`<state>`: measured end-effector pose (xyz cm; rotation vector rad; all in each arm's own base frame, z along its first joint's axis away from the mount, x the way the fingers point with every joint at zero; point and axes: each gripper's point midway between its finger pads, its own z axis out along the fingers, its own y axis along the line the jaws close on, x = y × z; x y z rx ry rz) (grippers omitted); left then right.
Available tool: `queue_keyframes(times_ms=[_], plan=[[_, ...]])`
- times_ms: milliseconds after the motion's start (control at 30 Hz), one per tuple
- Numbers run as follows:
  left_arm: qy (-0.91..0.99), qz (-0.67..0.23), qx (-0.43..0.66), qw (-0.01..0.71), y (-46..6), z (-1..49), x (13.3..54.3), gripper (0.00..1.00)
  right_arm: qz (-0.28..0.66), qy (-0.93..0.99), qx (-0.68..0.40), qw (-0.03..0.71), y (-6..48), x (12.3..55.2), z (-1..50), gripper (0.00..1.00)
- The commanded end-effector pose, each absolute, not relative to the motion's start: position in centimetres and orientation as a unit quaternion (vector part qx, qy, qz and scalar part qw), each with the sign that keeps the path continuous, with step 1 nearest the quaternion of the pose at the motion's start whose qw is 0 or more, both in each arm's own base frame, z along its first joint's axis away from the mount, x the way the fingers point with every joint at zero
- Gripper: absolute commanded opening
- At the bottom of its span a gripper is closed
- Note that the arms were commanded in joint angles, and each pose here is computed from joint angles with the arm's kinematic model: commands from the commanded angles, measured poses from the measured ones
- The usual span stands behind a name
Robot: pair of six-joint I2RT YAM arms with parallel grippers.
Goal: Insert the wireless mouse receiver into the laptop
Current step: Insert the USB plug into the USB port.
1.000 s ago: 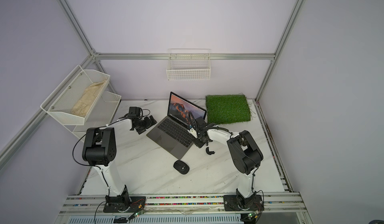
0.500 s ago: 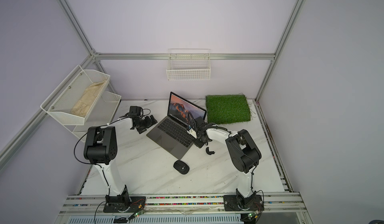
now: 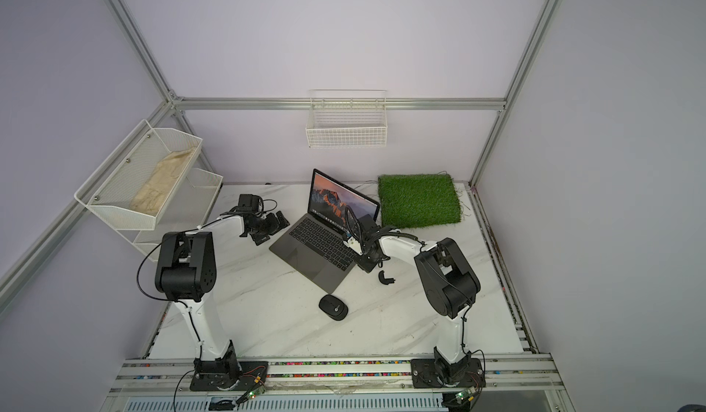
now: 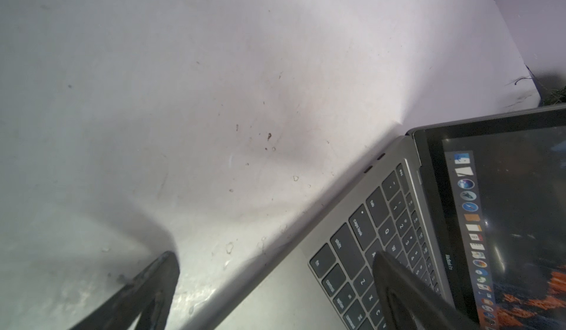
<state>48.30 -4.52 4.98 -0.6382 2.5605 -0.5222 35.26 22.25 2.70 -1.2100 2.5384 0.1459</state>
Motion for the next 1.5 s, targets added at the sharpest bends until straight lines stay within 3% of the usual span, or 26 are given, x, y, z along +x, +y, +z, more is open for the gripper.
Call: queue_keyframes(times_ms=[0,667,1200,1467], plan=[[0.933,-0.187,-0.224,0.211,-4.4,4.3,48.5,1.00,0.054,0.881,-0.437,0.171,23.0,36.0,2.7,0.00],[0.938,-0.180,-0.219,0.201,-4.6,3.4,48.2,1.00,0.095,0.876,-0.433,0.192,24.6,36.3,3.6,0.00],[0.961,-0.191,-0.157,0.123,-10.1,-1.1,45.6,1.00,0.113,0.869,-0.421,0.232,26.3,38.1,4.6,0.00],[0.965,-0.182,-0.144,0.119,-10.3,-1.3,45.4,1.00,0.089,0.859,-0.451,0.228,26.5,37.9,3.5,0.00]])
